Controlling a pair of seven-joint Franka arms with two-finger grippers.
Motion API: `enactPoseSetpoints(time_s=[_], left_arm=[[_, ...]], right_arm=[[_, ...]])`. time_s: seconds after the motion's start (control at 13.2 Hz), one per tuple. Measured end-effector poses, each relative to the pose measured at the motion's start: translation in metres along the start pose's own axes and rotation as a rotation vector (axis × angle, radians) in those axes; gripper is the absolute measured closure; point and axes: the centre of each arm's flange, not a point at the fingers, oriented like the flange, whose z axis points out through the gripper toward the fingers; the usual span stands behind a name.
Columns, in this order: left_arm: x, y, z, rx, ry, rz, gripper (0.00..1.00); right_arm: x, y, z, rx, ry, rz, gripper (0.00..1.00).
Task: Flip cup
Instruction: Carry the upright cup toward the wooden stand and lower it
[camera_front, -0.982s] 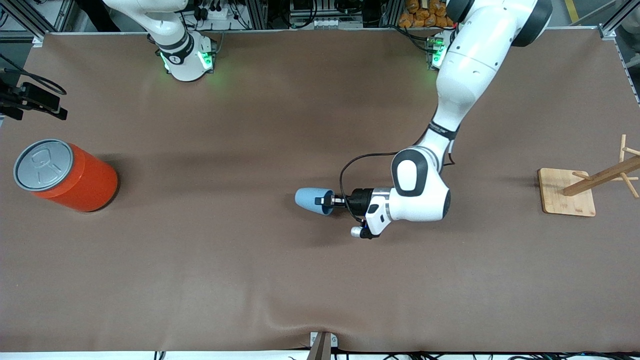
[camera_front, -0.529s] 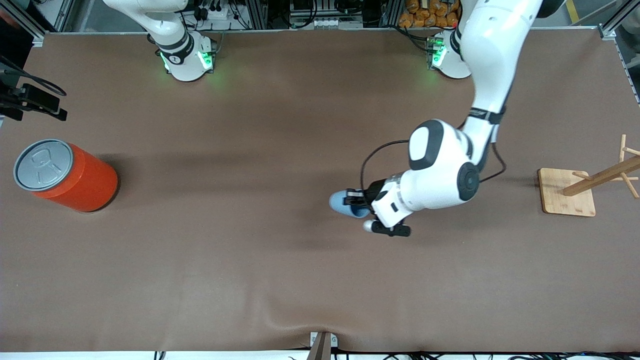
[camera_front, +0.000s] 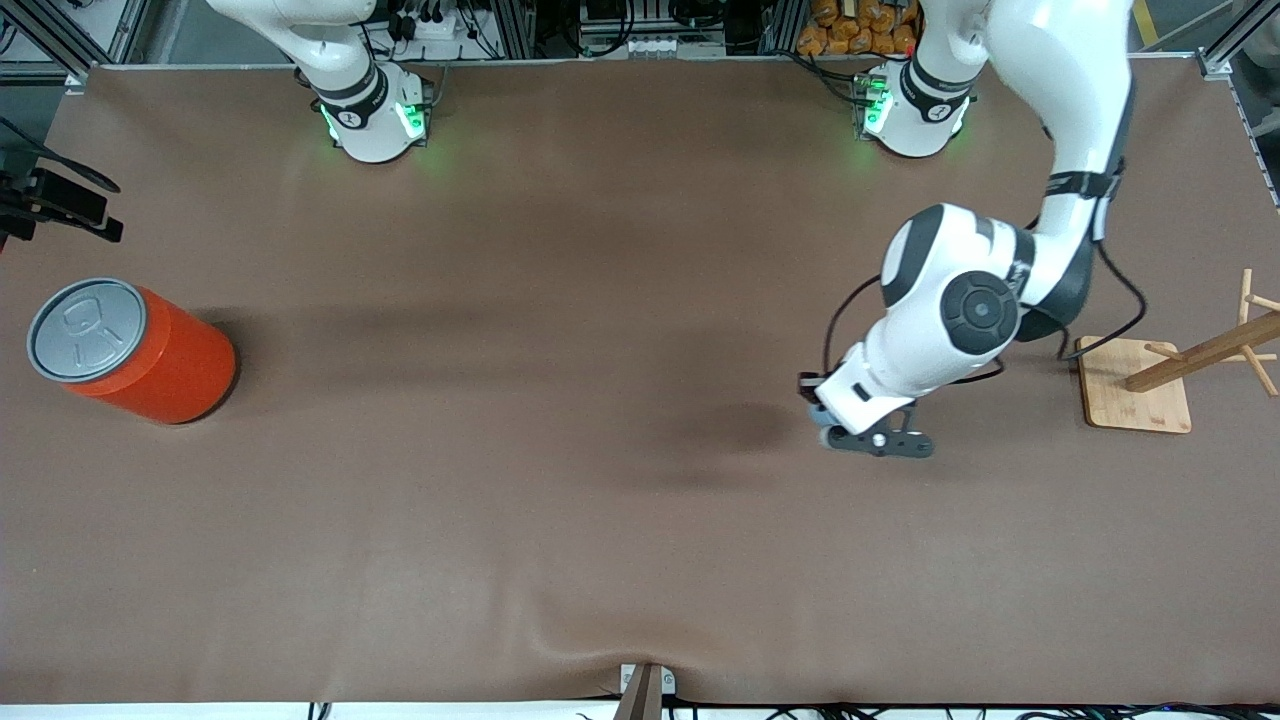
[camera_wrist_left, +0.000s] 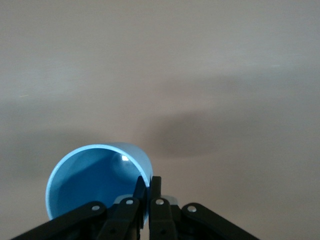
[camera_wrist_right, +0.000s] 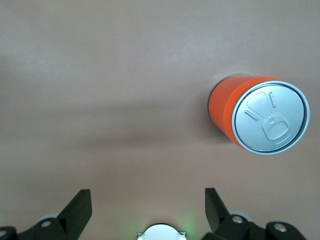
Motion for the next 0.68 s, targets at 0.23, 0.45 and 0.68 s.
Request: enactPoseSetpoints(time_s=[0.23,0.45,0.68], left_arm=[[-0.021,-0.055,0.012,0.094,-0.015,-0.02,0.95],[-0.042,-0.088,0.037,0.133,0.01,-0.026,0.95],[-0.05,-0.117,0.054,0.159,0.018,-0.036,0.95]], right_arm=[[0.0,-0.001,0.0,0.0,0.0,-0.002,0.0],[0.0,-0.001,0.0,0.0,0.0,-0.003,0.0],[0.0,-0.002,0.0,0.0,-0.001,-0.003,0.0]])
